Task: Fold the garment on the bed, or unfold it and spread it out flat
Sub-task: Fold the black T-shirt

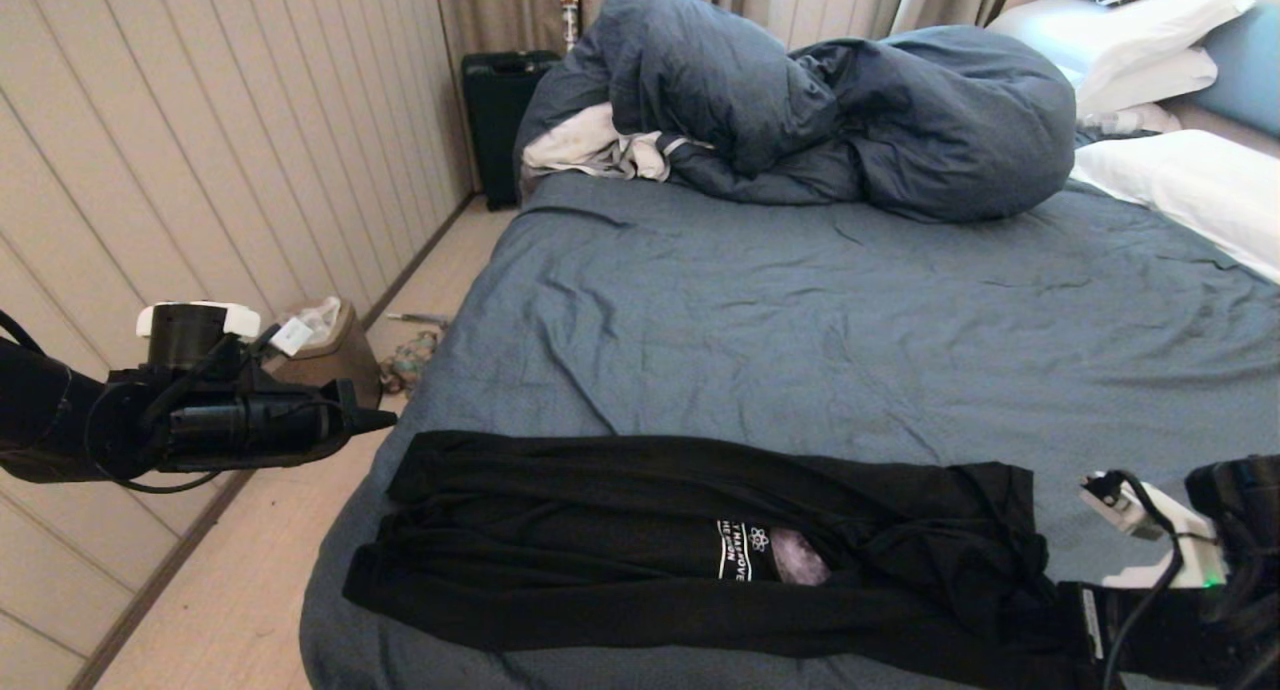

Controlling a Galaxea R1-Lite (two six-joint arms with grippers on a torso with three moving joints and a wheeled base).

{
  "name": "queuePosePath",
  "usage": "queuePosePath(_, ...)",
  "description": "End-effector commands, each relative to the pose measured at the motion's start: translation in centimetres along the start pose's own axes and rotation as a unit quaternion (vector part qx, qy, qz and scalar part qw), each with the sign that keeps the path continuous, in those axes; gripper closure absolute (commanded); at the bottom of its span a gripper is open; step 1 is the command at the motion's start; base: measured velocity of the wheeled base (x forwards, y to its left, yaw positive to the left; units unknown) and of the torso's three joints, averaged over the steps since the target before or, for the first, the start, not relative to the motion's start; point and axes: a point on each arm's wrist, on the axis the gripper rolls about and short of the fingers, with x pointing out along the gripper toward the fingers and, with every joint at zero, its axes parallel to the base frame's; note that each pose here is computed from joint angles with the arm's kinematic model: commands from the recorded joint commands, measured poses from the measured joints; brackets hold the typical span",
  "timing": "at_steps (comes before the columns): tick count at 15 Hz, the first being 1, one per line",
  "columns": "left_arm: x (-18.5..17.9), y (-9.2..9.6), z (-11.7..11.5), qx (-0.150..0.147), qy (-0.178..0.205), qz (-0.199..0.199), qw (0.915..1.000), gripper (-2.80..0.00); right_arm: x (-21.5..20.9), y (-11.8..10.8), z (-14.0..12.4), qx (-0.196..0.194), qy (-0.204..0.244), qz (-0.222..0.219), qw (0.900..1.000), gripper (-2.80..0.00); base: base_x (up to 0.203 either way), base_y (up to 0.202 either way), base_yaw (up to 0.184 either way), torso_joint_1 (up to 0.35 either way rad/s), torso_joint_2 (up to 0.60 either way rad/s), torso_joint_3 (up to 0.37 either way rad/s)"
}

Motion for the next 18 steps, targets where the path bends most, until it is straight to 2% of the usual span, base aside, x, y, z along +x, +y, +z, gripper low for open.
queuePosePath(1, 0.0, 0.0, 0.0, -0.001, 0.0, -0.002, 1.0, 0.0, -0.7, 0.3, 0.2, -0.003, -0.016, 0.011, 1.0, -2.8, 0.0, 0.0, 0.0, 0.0, 0.0, 0.0)
queuePosePath(3, 0.0, 0.0, 0.0, -0.001, 0.0, -0.002, 1.0, 0.0, -2.6, 1.3, 0.2, -0.011, -0.043, 0.07, 0.997, -2.8, 0.0, 0.0, 0.0, 0.0, 0.0, 0.0)
queuePosePath(5, 0.0, 0.0, 0.0, 0.0, 0.0, -0.002, 1.0, 0.0, -4.7, 2.5, 0.3, -0.012, -0.042, 0.097, 0.994, -2.8, 0.0, 0.0, 0.0, 0.0, 0.0, 0.0)
queuePosePath(8, -0.1, -0.1, 0.0, 0.0, -0.001, -0.002, 1.0, 0.0, -7.0, 3.7, 2.0, -0.024, -0.073, 0.109, 0.991, -2.8, 0.0, 0.0, 0.0, 0.0, 0.0, 0.0)
queuePosePath(10, -0.2, -0.1, 0.0, 0.0, -0.001, -0.002, 1.0, 0.0, -7.7, 4.1, 3.6, -0.018, -0.088, 0.108, 0.99, -2.8, 0.0, 0.0, 0.0, 0.0, 0.0, 0.0)
queuePosePath(12, -0.3, -0.2, -0.1, 0.0, 0.0, -0.002, 1.0, 0.0, -5.8, 3.3, 5.1, 0.003, -0.06, 0.1, 0.993, -2.8, 0.0, 0.0, 0.0, 0.0, 0.0, 0.0)
queuePosePath(13, -0.4, -0.3, -0.1, 0.0, -0.001, -0.002, 1.0, 0.0, -4.6, 2.9, 6.0, 0.014, -0.045, 0.091, 0.995, 0.0, 0.0, 0.0, 0.0, 0.0, 0.0, 0.0)
queuePosePath(15, -0.4, -0.3, -0.1, 0.001, -0.002, -0.003, 1.0, 0.0, -2.4, 2.0, 7.4, 0.026, -0.021, 0.067, 0.997, 0.0, 0.0, 0.0, 0.0, 0.0, 0.0, 0.0)
queuePosePath(18, -0.1, -0.2, -0.2, 0.0, 0.003, -0.003, 1.0, 0.0, -0.9, 3.1, 7.7, -0.018, -0.007, 0.074, 0.997, 0.0, 0.0, 0.0, 0.0, 0.0, 0.0, 0.0)
